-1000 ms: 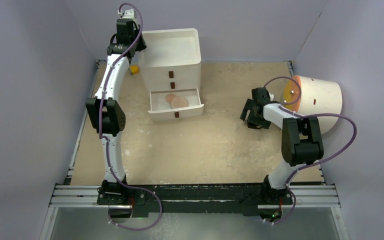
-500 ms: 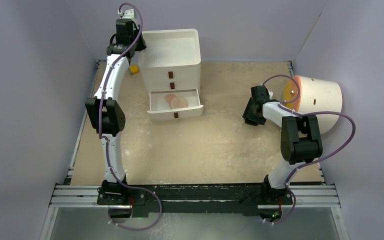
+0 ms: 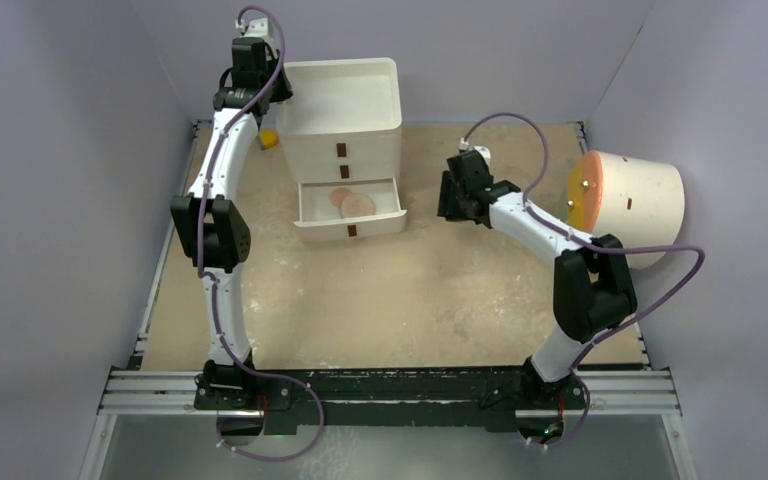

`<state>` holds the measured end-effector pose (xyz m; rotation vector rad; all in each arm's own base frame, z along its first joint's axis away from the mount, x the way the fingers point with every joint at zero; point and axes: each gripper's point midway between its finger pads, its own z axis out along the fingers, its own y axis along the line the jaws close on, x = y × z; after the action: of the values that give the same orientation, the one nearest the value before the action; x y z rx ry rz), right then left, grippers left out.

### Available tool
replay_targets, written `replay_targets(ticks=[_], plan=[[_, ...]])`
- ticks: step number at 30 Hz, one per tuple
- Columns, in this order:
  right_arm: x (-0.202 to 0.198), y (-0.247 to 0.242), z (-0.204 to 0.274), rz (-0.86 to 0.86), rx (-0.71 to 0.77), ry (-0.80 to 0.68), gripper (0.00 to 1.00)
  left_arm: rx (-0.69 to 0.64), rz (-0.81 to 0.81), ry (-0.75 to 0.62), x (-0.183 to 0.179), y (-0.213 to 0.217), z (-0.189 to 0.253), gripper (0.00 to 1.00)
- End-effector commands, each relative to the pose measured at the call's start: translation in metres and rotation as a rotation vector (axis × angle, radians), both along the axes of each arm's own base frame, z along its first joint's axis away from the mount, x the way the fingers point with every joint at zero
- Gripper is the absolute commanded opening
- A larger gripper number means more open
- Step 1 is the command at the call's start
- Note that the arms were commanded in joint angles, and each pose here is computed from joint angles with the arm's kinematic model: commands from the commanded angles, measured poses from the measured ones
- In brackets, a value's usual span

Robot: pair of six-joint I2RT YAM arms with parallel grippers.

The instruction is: Organize the makeup

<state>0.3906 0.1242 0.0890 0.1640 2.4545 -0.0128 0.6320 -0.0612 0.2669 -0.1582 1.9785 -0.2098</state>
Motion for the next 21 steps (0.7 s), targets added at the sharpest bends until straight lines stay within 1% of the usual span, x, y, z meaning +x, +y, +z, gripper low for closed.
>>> replay_targets(ticks=[1,5,10,13,21], plan=[[0.021,0.051,0.069,0.096,0.053,-0.169,0.19,-0.047,-0.041,0.277,-0.027,-0.006,-0.085,0.00],[0.034,0.107,0.092,0.196,0.112,-0.232,0.19,-0.057,-0.039,0.288,-0.027,-0.008,-0.088,0.00],[0.041,0.174,0.099,0.306,0.174,-0.262,0.19,-0.053,-0.046,0.293,-0.028,-0.013,-0.091,0.00],[0.045,0.204,0.094,0.350,0.199,-0.262,0.19,-0.049,-0.045,0.291,-0.027,-0.014,-0.090,0.00],[0.060,0.260,0.071,0.424,0.283,-0.227,0.20,-0.042,-0.042,0.286,-0.028,-0.012,-0.086,0.00]])
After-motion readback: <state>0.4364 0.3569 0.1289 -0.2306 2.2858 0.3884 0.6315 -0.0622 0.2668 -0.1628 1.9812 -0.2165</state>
